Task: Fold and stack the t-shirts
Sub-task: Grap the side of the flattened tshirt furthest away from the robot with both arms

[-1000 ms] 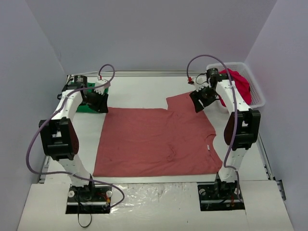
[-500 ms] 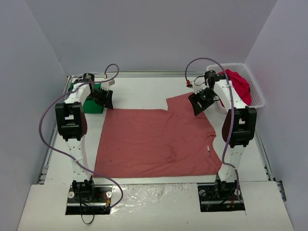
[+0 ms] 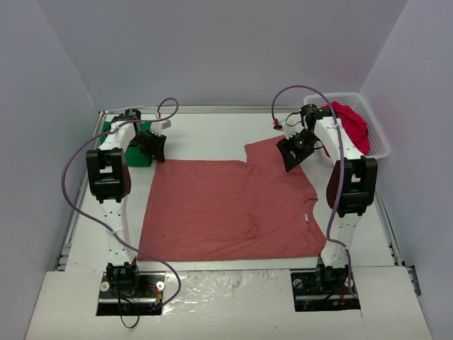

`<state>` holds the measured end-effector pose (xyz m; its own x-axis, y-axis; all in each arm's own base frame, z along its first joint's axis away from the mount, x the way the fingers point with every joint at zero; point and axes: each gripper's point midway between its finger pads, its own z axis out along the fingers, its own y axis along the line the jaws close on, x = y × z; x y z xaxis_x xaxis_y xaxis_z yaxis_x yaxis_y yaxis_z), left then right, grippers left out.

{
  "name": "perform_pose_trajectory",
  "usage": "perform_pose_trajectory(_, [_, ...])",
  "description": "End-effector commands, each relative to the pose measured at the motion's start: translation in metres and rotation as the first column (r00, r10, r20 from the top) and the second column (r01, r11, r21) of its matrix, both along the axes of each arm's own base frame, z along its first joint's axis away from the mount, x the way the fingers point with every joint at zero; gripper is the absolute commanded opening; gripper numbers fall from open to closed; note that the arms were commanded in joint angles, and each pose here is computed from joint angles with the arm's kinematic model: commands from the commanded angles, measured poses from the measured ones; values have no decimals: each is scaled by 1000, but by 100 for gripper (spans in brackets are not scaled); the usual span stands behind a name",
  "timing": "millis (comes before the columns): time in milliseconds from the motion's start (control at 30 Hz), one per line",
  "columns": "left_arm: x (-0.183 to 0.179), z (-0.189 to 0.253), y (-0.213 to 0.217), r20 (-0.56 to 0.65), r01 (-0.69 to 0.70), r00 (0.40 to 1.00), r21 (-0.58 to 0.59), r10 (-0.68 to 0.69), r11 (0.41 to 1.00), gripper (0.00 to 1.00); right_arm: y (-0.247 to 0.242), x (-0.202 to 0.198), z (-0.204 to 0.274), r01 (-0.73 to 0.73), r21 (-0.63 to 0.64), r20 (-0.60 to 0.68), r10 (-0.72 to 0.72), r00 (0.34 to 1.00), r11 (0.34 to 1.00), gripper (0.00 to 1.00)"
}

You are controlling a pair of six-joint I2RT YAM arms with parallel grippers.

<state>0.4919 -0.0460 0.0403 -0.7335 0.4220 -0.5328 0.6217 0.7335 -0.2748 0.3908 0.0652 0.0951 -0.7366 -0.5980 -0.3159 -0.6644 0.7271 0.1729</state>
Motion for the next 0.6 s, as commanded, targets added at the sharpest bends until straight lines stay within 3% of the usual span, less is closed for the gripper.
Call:
perform_pose_trajectory(0, [-12, 14, 7, -11, 53, 999, 22, -53, 998, 31, -2, -12, -1, -6, 5, -55, 6, 998, 1000, 56])
perform_pose_trajectory(67, [-16, 12, 10, -19, 77, 997, 33, -76, 996, 27, -3, -13, -2, -5, 1, -59, 5, 998, 1000, 56])
perform_pose_trajectory(233, [-27, 6, 7, -58, 103, 993, 5, -103, 995, 3, -4, -10, -4, -2, -8, -60, 1, 998, 1000, 56])
perform_pose_trajectory(400, [-26, 3, 5, -59, 85, 995, -8, -85, 996, 2, -2, 8, 5, 32, 35, -28, -31, 999, 999, 56])
perform_pose_trajectory(567, [-20, 13, 5, -8, 38, 999, -9, -38, 999, 2, -9, 64, 28, 102, 48, 97, -106, 990, 994, 60])
